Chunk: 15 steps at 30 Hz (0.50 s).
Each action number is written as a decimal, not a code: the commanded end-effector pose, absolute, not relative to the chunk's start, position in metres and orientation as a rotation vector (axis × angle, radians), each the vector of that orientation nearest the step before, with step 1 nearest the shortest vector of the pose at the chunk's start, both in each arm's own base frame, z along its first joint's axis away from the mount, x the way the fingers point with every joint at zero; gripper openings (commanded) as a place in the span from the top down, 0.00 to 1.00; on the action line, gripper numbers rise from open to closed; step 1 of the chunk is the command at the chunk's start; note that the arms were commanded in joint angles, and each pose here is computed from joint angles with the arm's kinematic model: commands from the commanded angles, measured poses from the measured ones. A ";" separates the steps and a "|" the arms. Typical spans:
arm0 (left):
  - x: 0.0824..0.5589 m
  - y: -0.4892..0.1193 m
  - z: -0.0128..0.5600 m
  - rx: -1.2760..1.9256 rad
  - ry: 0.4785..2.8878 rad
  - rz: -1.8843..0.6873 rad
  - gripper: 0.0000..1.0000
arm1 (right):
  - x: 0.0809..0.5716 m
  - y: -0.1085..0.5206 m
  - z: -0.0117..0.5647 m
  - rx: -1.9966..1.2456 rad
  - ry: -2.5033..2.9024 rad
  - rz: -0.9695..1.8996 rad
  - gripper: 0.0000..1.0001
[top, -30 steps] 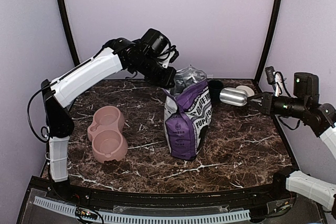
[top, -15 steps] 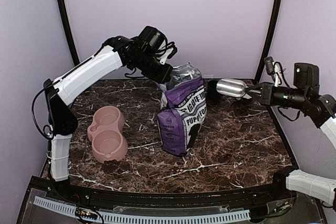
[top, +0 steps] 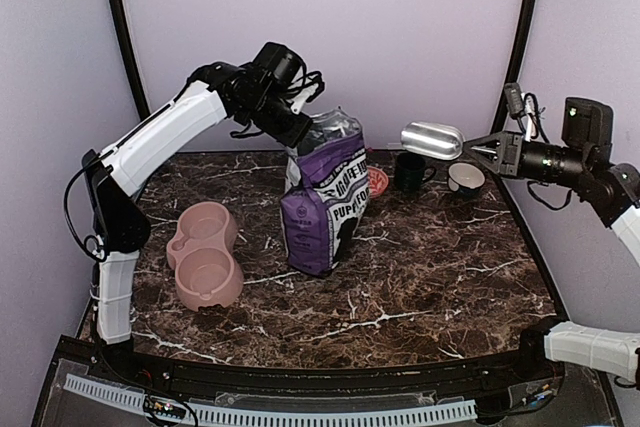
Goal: Serve the pet food
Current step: Adjust the pet food bag at the center of the board.
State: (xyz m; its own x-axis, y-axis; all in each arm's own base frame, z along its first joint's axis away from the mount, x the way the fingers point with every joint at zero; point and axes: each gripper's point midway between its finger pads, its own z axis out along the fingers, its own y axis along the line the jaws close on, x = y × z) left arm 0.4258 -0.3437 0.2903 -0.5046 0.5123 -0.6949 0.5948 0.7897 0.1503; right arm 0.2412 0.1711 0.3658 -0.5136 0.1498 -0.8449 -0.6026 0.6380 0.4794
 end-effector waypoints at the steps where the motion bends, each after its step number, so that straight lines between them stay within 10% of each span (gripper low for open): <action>1: 0.441 -0.304 0.486 0.536 1.688 -0.137 1.00 | 0.244 0.173 0.392 -0.364 1.808 1.003 1.00; 15: 0.409 -0.351 0.483 0.696 1.648 -0.302 1.00 | 0.230 0.190 0.411 -0.418 1.798 1.185 1.00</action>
